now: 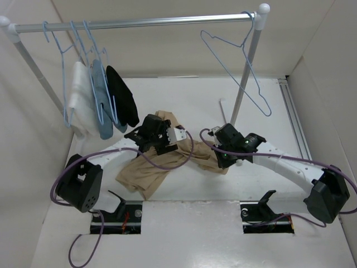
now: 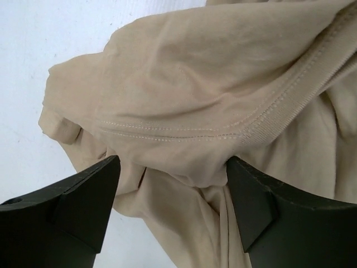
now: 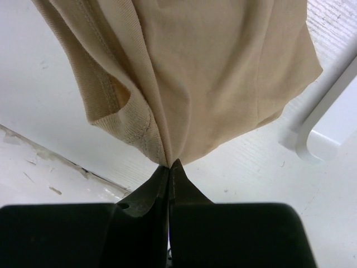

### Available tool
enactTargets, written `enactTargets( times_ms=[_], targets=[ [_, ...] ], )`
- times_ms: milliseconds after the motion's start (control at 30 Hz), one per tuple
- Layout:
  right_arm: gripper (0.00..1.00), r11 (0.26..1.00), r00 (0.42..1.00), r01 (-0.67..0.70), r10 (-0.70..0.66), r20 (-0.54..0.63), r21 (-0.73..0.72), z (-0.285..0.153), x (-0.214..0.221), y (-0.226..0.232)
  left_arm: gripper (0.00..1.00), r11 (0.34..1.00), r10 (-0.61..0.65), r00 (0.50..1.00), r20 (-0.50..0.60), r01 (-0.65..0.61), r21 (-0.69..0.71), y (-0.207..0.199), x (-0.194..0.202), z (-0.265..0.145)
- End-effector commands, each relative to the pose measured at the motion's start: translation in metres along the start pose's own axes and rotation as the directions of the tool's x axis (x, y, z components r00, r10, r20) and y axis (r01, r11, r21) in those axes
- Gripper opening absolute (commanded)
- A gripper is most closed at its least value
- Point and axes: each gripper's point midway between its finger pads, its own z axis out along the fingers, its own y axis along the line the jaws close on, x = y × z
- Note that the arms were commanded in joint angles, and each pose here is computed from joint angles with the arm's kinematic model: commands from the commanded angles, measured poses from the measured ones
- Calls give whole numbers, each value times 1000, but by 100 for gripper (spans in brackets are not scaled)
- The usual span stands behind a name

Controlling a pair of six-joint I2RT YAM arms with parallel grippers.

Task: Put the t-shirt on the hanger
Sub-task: Move the tshirt to the center of the board

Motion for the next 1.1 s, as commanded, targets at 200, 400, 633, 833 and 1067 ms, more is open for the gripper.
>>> enactTargets(
  times_ms=[200, 400, 633, 833, 1067],
  targets=[
    [0, 1000, 998, 14, -13, 68, -8, -5, -24, 0, 49, 998, 47, 998, 31, -46, -39, 16, -13, 9],
    [0, 1000, 998, 23, -23, 60, -1, -3, -23, -3, 0, 999, -5, 998, 56, 3, 51, 5, -25, 5],
    [4, 998, 999, 23, -25, 30, 57, -1, -22, -15, 0, 985, -157, 986, 50, 152, 79, 31, -55, -25],
    [67, 964, 963, 236, -249, 101, 125, -30, -52, 10, 0, 946, -305, 952, 1, 302, 118, 28, -65, -38],
    [68, 900, 817, 435, -381, 432, -29, -96, -90, 90, 0, 923, -368, 927, -66, 373, 92, 18, -45, -32]
  ],
)
